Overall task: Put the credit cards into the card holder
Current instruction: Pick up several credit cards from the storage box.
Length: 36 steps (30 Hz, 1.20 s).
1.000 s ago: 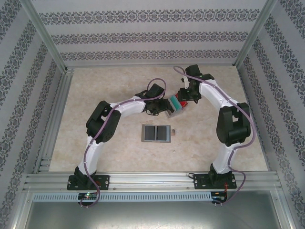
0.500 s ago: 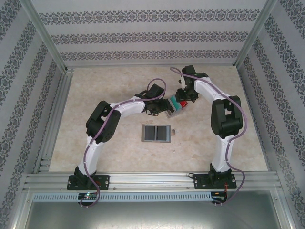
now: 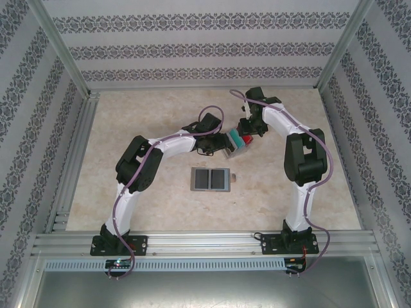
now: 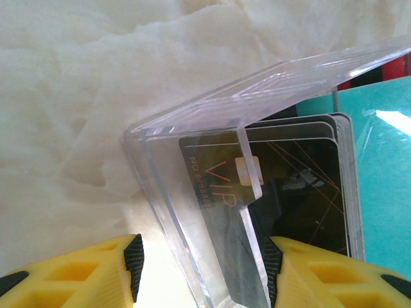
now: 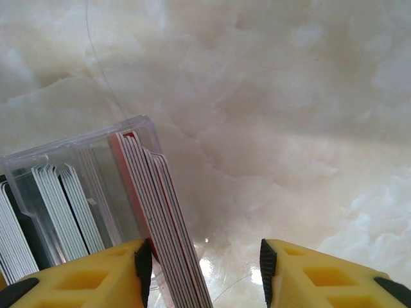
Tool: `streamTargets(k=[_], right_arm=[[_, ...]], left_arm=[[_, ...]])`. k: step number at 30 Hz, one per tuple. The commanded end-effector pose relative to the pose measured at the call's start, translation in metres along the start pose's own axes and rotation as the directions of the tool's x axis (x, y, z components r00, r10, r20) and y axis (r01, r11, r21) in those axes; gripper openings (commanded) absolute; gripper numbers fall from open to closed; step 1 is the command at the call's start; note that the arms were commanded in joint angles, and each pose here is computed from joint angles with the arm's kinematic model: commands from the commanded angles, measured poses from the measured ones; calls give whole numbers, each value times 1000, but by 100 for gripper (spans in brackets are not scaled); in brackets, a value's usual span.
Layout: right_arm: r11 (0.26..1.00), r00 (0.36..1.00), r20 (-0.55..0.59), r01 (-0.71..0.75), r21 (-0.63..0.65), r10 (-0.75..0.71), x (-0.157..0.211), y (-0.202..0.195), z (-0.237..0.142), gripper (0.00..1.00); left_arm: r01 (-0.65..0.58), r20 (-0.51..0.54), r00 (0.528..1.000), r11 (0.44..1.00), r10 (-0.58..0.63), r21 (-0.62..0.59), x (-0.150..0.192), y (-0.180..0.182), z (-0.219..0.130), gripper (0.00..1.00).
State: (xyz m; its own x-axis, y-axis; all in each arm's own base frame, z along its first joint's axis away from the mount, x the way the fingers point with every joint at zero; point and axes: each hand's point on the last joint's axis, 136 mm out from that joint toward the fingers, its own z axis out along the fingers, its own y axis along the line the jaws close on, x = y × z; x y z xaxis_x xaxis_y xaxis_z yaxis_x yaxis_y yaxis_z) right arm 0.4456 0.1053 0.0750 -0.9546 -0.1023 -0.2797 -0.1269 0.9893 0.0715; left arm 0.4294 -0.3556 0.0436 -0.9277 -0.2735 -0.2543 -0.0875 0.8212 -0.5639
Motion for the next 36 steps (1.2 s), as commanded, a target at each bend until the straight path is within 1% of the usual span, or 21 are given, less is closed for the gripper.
streamTargets(k=[1,11,18,24,27,29,36], right_arm=[[999,1000,15,-22,33,22,-5,-12,-10,49],[999,999,51,5,49,-8,-12,-11,-23,49],[999,998,59,11,47,-13,-13,-8,-26,49],[999,998,62,15,38,-17,-14,-6,-27,47],[999,998,64,17,37,-19,-14,-5,-28,46],[999,998,63,22,36,-24,-14,-5,-28,43],[999,997,76,26,37,-29,-15,-4,-32,41]], left_arm=[[-4,-56,998,996,-1,-86,18,26,-1,54],[5,-63,998,997,-9,-73,20,25,1,54],[4,-65,998,997,-9,-71,20,24,1,54],[11,-68,998,998,-15,-64,20,24,2,54],[11,-68,998,998,-15,-60,20,22,2,54],[11,-67,998,998,-15,-60,20,22,2,54],[17,-70,997,998,-21,-59,21,24,3,54]])
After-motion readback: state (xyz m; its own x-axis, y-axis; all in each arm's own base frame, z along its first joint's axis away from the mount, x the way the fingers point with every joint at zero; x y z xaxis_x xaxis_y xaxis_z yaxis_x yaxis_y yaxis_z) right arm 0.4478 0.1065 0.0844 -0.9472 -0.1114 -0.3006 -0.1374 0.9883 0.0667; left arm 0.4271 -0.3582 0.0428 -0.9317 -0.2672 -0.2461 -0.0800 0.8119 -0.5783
